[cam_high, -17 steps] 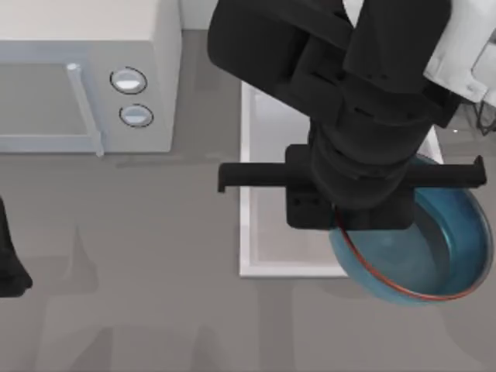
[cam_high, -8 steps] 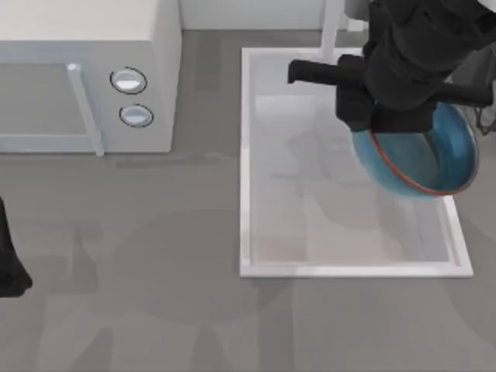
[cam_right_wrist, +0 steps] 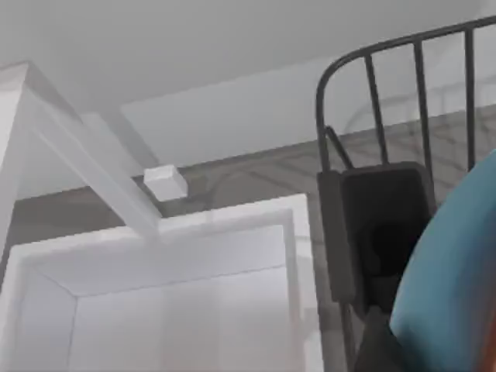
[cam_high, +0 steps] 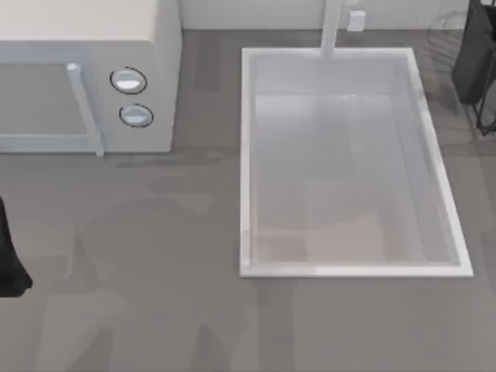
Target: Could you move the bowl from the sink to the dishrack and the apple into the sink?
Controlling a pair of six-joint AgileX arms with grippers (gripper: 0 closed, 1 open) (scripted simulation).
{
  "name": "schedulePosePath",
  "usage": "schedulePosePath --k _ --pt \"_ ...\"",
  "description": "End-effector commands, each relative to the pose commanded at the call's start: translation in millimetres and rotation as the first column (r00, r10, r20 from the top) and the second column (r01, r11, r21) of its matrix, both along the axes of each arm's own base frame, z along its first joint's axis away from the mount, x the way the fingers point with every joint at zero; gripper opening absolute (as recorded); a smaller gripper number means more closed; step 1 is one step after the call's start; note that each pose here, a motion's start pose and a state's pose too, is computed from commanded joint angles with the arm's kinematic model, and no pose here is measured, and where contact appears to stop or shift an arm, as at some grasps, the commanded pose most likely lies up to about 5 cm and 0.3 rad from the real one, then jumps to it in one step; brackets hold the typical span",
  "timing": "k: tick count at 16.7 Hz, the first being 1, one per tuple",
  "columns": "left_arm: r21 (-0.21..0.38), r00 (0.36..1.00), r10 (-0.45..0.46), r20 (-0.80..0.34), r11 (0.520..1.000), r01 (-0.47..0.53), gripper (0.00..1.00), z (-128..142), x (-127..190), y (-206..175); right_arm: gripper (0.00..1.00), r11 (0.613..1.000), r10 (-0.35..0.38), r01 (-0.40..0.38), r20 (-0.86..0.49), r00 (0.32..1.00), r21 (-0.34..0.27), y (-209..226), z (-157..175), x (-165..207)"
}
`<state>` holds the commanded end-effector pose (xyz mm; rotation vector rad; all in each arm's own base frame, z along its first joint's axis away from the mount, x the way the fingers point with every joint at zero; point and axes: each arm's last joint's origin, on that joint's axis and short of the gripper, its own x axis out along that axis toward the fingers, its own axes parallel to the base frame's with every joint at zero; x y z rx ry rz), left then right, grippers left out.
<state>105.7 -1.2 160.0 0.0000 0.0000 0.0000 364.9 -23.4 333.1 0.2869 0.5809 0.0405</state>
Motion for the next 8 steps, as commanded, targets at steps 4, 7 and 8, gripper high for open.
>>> schedulePosePath --k 4,7,8 --pt "0.0 1.0 0.0 0.0 1.0 0.0 1.0 0 0 0 0.0 0.985 -0.022 0.082 0.365 0.931 -0.149 -70 49 -46" --pt "0.0 1.0 0.0 0.0 1.0 0.0 1.0 0 0 0 0.0 0.964 0.017 0.122 0.514 0.857 -0.235 -83 78 -78" --pt "0.0 1.0 0.0 0.0 1.0 0.0 1.0 0 0 0 0.0 0.96 0.029 0.127 0.537 0.843 -0.25 -84 84 -84"
